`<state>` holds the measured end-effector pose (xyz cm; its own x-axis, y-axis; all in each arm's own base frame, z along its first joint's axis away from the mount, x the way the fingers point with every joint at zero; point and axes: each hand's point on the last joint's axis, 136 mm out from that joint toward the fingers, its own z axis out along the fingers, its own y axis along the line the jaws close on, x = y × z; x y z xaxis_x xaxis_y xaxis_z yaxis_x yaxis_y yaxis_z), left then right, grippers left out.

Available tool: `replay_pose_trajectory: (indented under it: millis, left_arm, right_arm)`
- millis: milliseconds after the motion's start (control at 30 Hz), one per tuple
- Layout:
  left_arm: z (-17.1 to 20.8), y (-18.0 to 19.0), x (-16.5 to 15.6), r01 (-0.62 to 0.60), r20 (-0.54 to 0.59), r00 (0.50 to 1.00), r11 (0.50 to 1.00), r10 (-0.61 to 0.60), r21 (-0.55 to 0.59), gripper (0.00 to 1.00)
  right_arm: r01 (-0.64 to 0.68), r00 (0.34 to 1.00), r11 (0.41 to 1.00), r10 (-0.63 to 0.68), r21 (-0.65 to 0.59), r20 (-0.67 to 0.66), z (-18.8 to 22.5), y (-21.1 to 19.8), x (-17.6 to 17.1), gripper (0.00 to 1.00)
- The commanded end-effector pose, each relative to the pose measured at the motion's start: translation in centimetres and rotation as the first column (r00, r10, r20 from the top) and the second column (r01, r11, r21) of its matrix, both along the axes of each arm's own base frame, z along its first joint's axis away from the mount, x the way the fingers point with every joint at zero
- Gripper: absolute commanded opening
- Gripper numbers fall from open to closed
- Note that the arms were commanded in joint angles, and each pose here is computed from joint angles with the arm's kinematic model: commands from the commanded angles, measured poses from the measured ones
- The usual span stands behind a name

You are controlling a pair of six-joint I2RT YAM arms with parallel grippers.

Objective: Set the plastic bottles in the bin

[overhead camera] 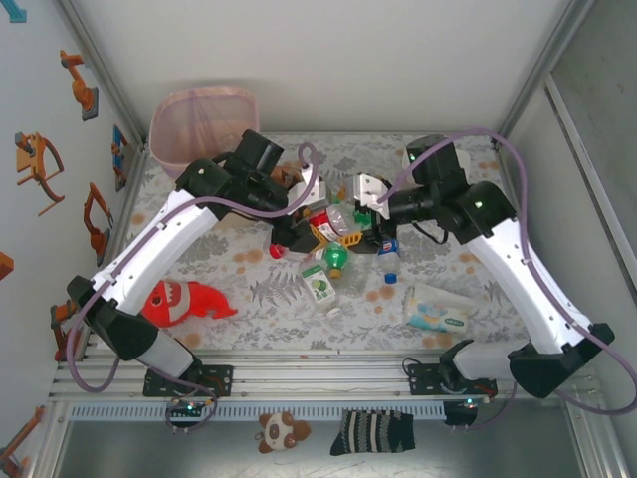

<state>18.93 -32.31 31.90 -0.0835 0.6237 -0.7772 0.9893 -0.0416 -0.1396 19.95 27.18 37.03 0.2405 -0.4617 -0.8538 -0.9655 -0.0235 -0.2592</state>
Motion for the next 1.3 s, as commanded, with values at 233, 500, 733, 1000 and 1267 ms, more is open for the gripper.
replay_pose_trajectory:
  millis: [233,500,733,1000,1267]
  left_arm:
    - [3.8,3.0,8.6,-0.384,0.114,0.908,0.909,0.404,-0.163,0.5]
    - [8.5,8.0,17.2,-0.692,0.074,0.655,0.636,0.752,-0.343,0.51]
    - [12.2,12.0,23.1,-0.806,-0.092,0.483,0.401,0.871,-0.436,0.51]
    - [13.8,15.9,28.9,-0.85,-0.206,0.32,0.184,0.925,-0.494,0.51]
    - [10.8,18.5,34.1,-0.898,-0.198,0.17,0.069,0.965,-0.435,0.51]
  right_arm:
    - [0.154,0.986,0.988,-0.155,0.027,0.056,0.8,-2.3,-0.6,0.81]
    - [0.196,0.979,0.98,-0.198,0.046,0.055,0.9,-2.9,-0.7,0.81]
    - [0.203,0.978,0.978,-0.205,0.051,0.048,1.0,-2.9,-0.6,0.8]
    - [0.212,0.976,0.976,-0.214,0.05,0.042,1.0,-3.0,-0.6,0.8]
    - [0.213,0.976,0.975,-0.215,0.061,0.022,0.8,-3.0,-0.9,0.8]
